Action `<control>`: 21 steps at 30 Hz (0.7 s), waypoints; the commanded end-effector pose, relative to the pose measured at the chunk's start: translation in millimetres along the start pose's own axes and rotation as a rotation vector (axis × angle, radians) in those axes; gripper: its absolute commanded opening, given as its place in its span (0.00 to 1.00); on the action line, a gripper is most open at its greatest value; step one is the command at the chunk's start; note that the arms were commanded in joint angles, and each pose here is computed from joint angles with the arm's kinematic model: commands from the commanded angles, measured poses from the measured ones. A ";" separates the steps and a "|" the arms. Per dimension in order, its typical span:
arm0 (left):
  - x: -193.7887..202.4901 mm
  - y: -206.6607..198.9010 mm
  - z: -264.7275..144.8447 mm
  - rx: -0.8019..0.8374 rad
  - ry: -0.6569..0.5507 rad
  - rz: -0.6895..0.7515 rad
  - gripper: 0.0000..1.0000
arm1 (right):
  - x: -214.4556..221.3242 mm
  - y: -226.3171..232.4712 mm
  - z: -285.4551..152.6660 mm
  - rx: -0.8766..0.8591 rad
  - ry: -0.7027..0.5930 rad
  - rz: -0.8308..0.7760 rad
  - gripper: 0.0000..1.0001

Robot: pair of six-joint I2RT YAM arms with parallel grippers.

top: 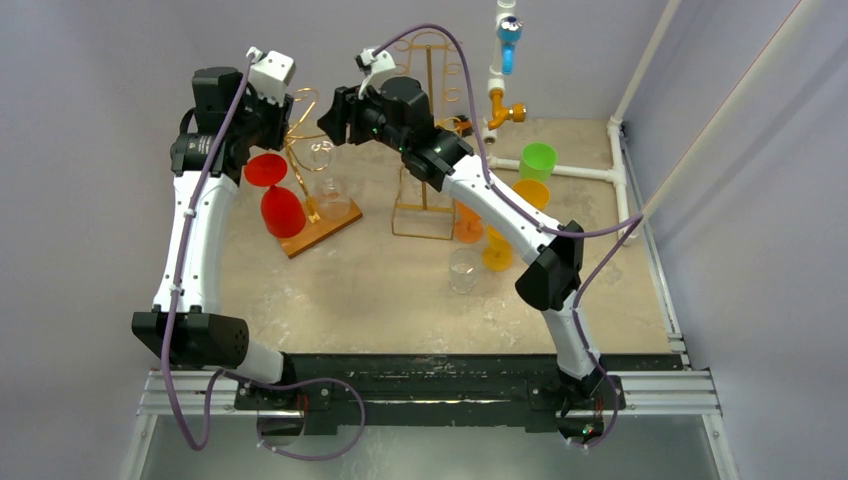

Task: Place the wine glass upside down on the wine glass rack
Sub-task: Adjust the wine rack at the center of the board.

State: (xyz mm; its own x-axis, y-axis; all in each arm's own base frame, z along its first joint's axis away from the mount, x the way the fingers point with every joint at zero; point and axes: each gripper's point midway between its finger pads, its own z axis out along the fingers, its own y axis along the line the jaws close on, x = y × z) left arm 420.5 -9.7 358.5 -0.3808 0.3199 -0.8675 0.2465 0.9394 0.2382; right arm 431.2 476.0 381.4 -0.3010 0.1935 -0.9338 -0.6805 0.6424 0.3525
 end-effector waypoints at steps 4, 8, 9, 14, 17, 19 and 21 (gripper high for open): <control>11.4 10.1 1.4 -0.071 0.037 -0.059 0.32 | -43.8 7.8 -18.4 0.024 -0.083 0.012 0.57; 15.7 12.2 3.9 -0.085 0.043 -0.048 0.25 | -42.5 4.5 -18.5 0.039 -0.085 0.009 0.57; 15.9 12.8 4.1 -0.088 0.042 -0.044 0.23 | -42.0 3.6 -18.6 0.042 -0.086 0.009 0.57; 19.1 14.3 5.2 -0.095 0.049 -0.029 0.17 | -42.1 -0.1 -17.6 0.058 -0.086 0.005 0.57; 19.5 14.8 4.1 -0.098 0.047 -0.021 0.14 | -40.6 -1.3 -15.9 0.058 -0.083 0.014 0.57; 20.5 14.6 3.4 -0.098 0.048 -0.018 0.14 | -38.1 -2.4 -13.8 0.055 -0.076 0.023 0.57; 21.1 14.4 1.8 -0.098 0.049 -0.011 0.13 | -34.9 -3.4 -11.4 0.056 -0.066 0.030 0.57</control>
State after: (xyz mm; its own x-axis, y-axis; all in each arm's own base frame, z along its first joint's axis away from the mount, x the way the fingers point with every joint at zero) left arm 427.8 -9.6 356.1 -0.3554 0.3152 -0.8799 0.2279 0.9422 0.2455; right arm 439.1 466.4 378.6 -0.3050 0.2019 -0.9307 -0.6276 0.6925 0.3559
